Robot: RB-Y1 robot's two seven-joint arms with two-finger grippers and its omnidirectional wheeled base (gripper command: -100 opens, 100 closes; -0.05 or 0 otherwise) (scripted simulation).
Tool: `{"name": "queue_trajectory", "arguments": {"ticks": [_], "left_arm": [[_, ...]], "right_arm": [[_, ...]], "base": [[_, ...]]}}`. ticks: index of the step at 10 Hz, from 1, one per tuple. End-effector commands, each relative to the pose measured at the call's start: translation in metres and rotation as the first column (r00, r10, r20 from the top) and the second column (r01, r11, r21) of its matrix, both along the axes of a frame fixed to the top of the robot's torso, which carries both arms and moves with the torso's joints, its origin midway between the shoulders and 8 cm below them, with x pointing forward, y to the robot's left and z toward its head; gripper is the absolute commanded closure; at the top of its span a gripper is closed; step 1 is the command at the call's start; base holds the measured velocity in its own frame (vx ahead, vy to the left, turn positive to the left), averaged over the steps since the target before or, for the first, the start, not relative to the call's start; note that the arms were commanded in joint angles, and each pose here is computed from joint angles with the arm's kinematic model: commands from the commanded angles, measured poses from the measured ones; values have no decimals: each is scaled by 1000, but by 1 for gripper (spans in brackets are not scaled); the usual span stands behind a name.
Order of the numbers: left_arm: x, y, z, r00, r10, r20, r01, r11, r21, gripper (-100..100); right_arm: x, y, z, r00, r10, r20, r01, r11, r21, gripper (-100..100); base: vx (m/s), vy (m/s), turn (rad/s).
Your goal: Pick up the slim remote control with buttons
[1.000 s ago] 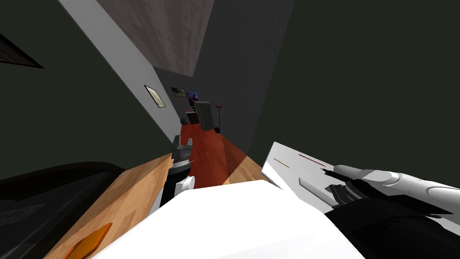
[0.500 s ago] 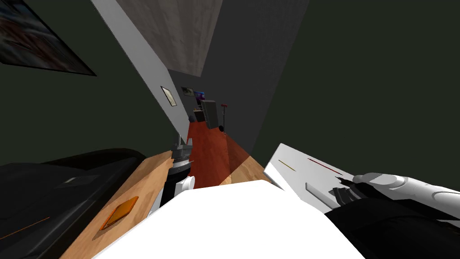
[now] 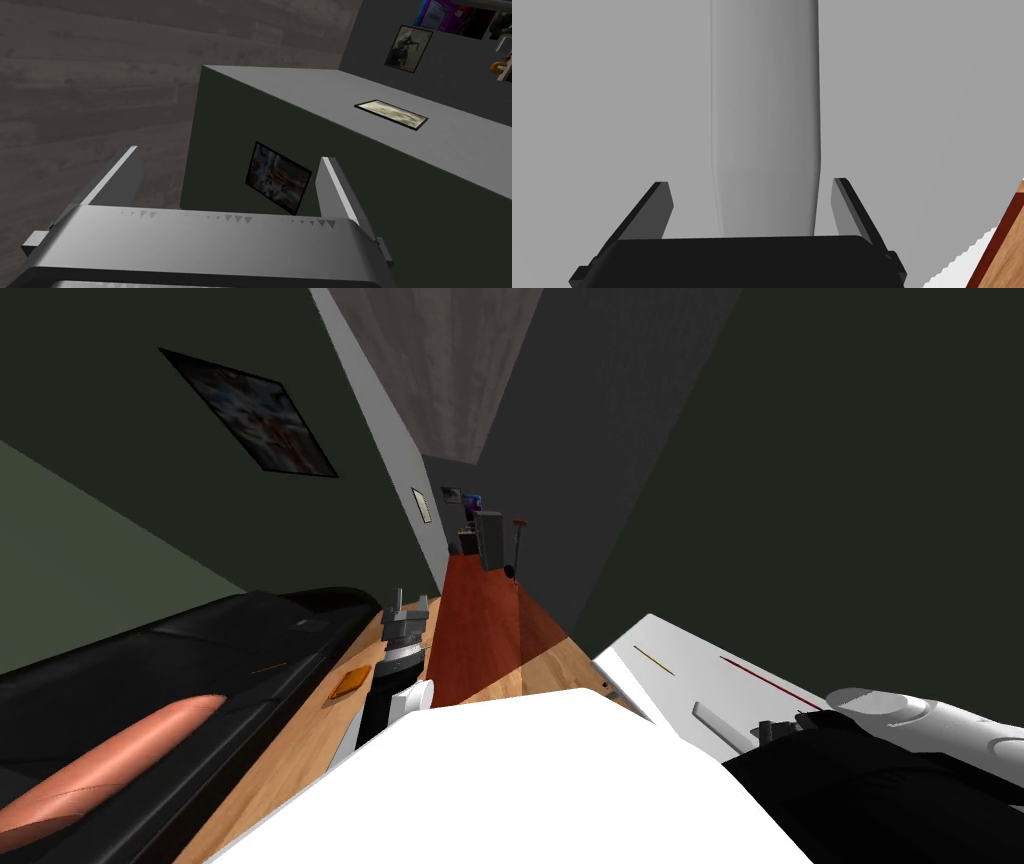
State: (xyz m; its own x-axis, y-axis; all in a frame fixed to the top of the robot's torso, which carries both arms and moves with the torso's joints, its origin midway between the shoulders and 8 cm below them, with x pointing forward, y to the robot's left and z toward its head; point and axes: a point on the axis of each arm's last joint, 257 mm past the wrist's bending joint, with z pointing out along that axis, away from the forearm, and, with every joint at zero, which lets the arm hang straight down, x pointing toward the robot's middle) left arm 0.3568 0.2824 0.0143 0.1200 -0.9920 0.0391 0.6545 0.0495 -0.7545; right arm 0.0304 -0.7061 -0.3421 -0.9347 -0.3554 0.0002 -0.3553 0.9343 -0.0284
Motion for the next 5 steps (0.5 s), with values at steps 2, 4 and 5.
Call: {"name": "queue_trajectory", "arguments": {"ticks": [2, 4, 5], "left_arm": [[0, 0, 0, 1000, 0, 0, 0, 1000, 0, 0], [0, 0, 0, 1000, 0, 0, 0, 1000, 0, 0], [0, 0, 0, 1000, 0, 0, 0, 1000, 0, 0]], "right_arm": [[-14, -4, -5, 996, -91, -1, 91, 996, -1, -100], [-11, -3, -4, 997, -73, -1, 73, 997, 0, 100], [-11, -3, -3, 997, -73, -1, 73, 997, -1, 100]], "base": [[-176, 26, 320], [-46, 2, 23], [-7, 1, 1]]}}
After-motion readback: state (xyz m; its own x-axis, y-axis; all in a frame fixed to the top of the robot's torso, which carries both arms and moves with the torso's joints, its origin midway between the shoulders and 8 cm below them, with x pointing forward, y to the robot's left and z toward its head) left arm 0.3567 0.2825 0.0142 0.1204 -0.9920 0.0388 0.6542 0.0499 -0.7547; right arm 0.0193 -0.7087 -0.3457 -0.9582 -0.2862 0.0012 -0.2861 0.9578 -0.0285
